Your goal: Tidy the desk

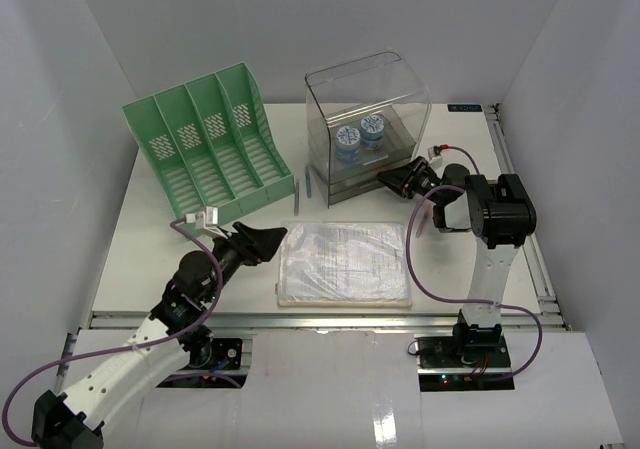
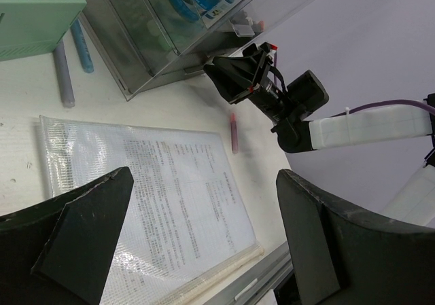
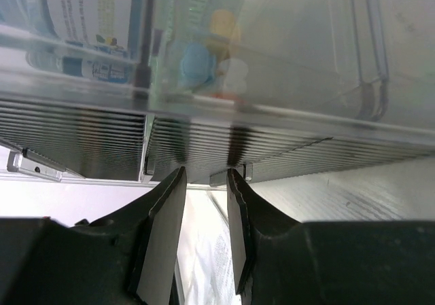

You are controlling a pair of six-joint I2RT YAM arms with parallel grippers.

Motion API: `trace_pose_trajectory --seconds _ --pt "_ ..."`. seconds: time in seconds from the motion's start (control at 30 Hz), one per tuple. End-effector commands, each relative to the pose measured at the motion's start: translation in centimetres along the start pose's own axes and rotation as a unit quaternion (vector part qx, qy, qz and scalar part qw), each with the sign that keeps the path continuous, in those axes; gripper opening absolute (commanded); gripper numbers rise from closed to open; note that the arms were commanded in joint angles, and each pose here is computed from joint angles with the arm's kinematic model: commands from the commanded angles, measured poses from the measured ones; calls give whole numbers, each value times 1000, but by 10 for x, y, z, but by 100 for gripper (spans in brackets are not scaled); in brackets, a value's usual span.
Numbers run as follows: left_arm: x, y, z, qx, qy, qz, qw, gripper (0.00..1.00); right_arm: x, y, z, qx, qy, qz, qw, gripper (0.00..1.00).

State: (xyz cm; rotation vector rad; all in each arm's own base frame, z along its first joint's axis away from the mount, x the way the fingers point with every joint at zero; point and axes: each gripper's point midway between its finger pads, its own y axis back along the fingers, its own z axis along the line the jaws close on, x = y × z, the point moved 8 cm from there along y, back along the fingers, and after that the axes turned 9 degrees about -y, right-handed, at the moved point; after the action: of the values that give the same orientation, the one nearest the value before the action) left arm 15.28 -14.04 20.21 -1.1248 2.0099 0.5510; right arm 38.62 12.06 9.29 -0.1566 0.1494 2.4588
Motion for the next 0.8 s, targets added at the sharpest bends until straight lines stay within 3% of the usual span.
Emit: trace_pose_trajectory --seconds 0.0,0.43,0.77 --pt "1 1 2 -3 2 -2 1000 98 4 5 0 31 17 -16 999 38" --pt "4 4 5 -5 2 -1 1000 98 3 0 -12 45 12 -9 999 38" --pt "7 3 8 -11 2 4 1000 98 -6 -13 -17 21 -10 -17 1000 27"
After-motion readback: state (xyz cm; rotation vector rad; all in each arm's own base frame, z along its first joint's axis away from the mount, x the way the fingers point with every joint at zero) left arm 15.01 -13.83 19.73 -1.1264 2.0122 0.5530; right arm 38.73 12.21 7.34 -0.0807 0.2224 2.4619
